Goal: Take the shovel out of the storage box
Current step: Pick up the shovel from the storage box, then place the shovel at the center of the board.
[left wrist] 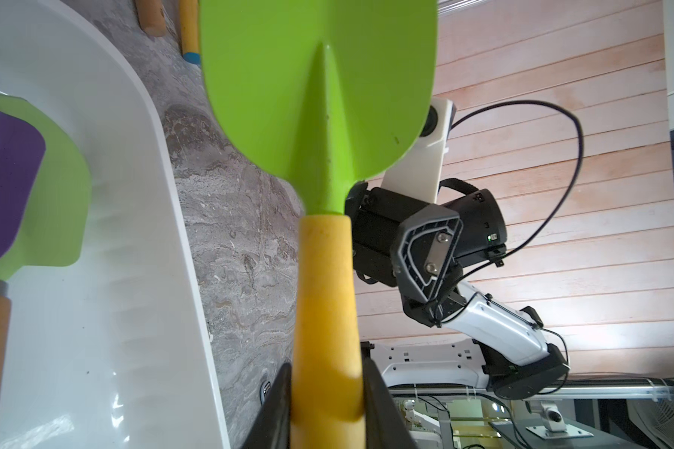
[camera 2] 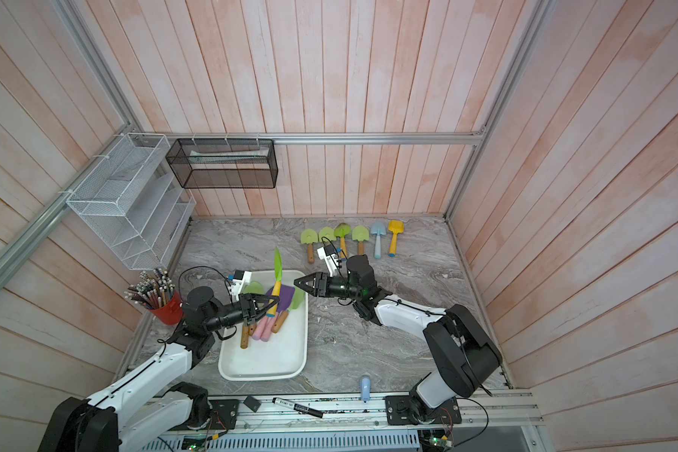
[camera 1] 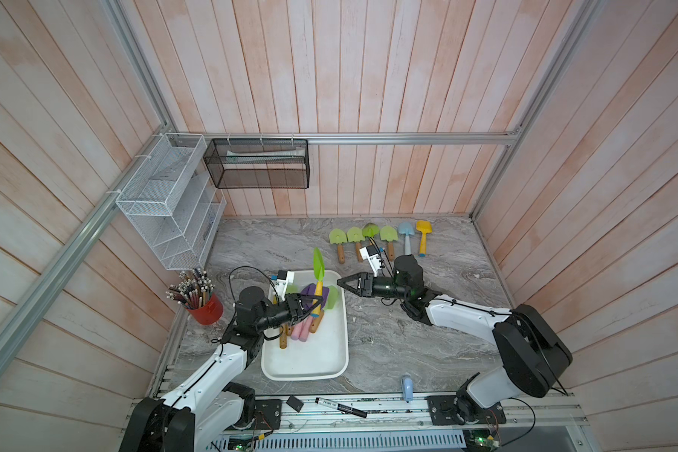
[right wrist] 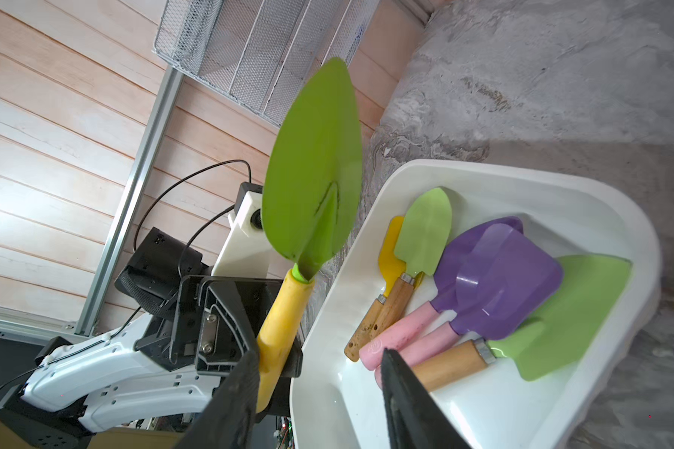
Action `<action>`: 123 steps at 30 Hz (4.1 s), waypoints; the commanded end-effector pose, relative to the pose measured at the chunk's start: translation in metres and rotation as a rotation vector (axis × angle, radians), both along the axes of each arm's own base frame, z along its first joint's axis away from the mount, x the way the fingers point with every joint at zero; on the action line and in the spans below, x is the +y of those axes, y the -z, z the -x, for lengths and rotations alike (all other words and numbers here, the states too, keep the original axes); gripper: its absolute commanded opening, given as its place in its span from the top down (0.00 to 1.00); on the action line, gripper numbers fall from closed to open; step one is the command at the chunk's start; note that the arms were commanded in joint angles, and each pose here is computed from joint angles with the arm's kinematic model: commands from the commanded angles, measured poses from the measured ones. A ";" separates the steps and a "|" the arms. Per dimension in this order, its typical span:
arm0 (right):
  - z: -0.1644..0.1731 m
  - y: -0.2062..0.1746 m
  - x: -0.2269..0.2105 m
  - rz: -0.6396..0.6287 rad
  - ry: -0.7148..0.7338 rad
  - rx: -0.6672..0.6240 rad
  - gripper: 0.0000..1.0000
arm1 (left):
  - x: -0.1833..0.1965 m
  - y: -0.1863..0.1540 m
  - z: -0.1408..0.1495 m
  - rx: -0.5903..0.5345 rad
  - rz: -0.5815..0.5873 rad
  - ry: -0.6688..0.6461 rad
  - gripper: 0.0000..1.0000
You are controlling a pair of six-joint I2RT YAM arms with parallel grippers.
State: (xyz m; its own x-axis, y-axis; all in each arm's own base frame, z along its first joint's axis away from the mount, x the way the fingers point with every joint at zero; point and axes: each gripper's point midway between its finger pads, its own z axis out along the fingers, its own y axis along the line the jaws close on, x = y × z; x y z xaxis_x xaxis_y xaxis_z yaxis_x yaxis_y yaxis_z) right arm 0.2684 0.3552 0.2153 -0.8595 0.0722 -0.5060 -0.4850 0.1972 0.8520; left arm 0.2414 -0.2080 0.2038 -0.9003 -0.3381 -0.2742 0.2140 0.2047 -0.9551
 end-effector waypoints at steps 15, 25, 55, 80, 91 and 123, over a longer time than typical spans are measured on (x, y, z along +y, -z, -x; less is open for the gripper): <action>0.012 -0.035 0.034 -0.182 -0.129 -0.026 0.47 | -0.003 -0.025 0.000 -0.073 0.095 0.028 0.84; 0.011 -0.041 0.053 -0.246 -0.188 -0.008 0.50 | -0.003 -0.024 0.000 -0.064 0.115 0.034 0.84; 0.007 -0.055 0.062 -0.407 -0.242 0.055 0.85 | -0.007 -0.014 0.002 -0.036 0.109 0.063 0.68; -0.075 0.004 -0.047 0.190 0.241 -0.017 0.86 | 0.026 0.028 -0.023 -0.022 -0.396 -0.093 0.32; -0.074 0.080 -0.075 0.669 0.426 -0.030 0.86 | 0.062 0.050 -0.028 0.002 -0.663 -0.229 0.32; -0.040 0.198 -0.070 0.944 0.348 0.139 0.85 | 0.049 0.082 -0.015 -0.036 -0.766 -0.179 0.33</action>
